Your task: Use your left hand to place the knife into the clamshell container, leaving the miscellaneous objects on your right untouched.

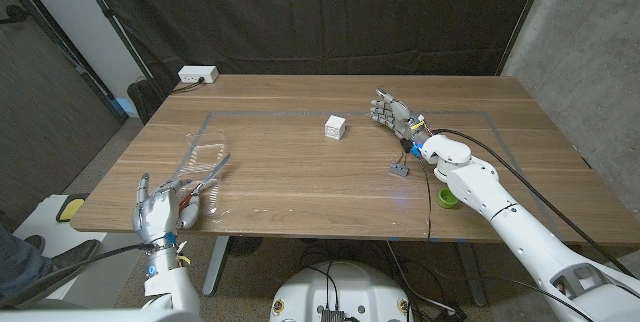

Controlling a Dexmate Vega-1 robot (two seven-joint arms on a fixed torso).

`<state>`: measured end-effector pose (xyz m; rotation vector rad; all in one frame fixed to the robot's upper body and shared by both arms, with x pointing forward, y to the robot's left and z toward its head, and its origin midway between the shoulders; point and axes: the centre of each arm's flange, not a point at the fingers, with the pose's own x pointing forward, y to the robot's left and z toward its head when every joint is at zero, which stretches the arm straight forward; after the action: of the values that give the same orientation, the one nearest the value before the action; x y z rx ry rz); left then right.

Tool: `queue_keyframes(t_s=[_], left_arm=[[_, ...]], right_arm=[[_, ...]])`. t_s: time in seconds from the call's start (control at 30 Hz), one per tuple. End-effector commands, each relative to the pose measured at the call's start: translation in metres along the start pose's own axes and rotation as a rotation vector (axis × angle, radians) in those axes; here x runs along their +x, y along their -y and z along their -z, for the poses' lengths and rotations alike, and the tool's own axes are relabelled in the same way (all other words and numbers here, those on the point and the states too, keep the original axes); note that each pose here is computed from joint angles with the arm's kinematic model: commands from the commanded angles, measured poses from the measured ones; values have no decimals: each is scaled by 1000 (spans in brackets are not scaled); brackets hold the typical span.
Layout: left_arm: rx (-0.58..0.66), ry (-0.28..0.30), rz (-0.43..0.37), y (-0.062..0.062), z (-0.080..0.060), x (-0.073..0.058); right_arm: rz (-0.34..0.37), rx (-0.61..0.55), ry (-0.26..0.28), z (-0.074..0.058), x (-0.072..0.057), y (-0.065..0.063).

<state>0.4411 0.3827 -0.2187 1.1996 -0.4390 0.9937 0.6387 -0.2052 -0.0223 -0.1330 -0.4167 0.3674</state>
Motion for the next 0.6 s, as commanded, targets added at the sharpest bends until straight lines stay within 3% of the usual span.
queue_keyframes(t_s=[0.03,0.33,0.47,0.6], left_arm=[[-46,35,-63,-16,-15,10],[-101,83,-155,-48,-46,24],[-168,77,-146,-61,-58,34],[-266,66,-83,-69,-70,46]], right_arm=[[12,14,16,0,-4,2],[25,22,43,-1,-11,6],[30,28,51,0,-14,9],[35,44,60,1,-17,11]])
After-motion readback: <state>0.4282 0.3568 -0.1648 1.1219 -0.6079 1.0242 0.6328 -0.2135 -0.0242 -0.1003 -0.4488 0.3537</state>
